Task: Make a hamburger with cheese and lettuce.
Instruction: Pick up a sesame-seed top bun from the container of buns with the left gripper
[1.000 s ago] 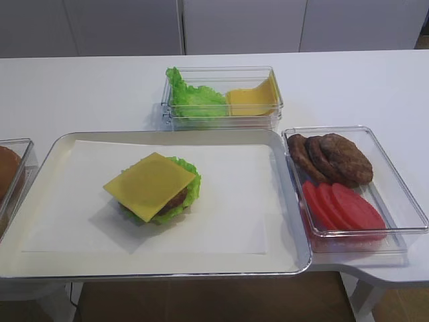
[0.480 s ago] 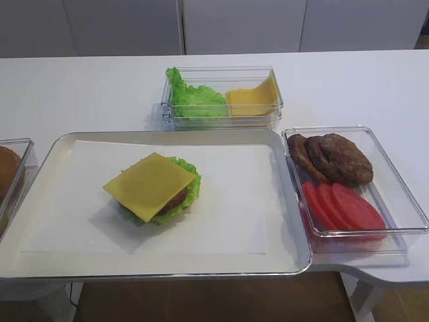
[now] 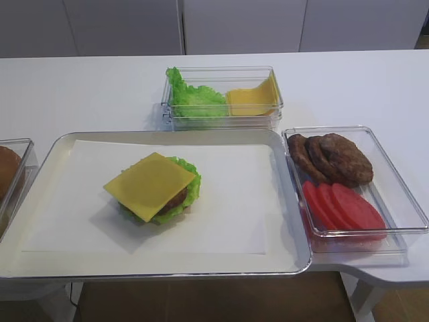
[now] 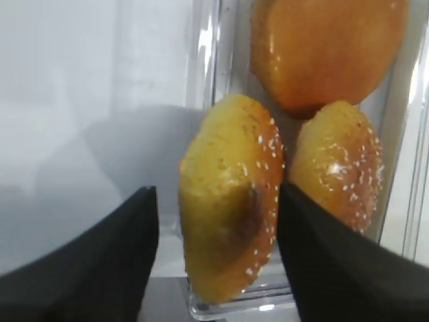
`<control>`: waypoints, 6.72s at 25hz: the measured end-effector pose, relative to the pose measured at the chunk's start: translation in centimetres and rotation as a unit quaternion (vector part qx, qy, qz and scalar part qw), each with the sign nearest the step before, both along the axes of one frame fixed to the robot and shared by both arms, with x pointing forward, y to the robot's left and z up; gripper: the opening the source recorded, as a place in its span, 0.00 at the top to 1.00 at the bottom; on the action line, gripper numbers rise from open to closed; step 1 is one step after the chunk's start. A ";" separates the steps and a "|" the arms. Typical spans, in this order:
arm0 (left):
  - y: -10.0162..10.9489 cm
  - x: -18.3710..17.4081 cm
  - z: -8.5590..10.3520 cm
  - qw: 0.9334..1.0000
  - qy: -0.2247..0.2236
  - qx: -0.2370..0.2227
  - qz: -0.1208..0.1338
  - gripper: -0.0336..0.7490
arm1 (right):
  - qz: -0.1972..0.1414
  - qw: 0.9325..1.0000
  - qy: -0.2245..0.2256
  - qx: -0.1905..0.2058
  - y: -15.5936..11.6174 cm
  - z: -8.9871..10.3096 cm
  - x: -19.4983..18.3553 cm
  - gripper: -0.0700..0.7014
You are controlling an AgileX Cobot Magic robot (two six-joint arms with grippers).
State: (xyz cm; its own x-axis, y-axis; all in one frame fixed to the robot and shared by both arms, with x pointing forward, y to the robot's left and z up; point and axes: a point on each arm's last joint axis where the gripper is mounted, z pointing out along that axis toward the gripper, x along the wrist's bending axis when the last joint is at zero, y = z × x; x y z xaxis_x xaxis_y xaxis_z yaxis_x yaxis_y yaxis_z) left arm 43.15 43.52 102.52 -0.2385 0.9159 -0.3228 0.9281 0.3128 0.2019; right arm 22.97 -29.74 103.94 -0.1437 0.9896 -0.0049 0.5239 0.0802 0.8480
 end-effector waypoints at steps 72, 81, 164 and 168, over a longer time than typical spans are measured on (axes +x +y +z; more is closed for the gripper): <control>-0.8 0.0 1.1 0.998 -0.044 -0.001 -0.034 0.71 | 0.000 1.000 0.000 0.000 0.0 0.0 0.0 0.90; -0.8 -0.1 1.1 0.998 -0.042 -0.003 -0.042 0.56 | 0.000 1.000 0.000 0.000 0.0 0.0 0.0 0.90; -4.6 0.1 5.7 0.976 -0.206 -0.031 -0.068 0.86 | 0.000 1.000 0.000 0.000 0.0 0.0 0.0 0.90; -6.0 0.7 5.8 0.972 -0.209 -0.039 -0.101 0.86 | 0.000 1.000 0.000 0.000 0.0 0.0 0.0 0.90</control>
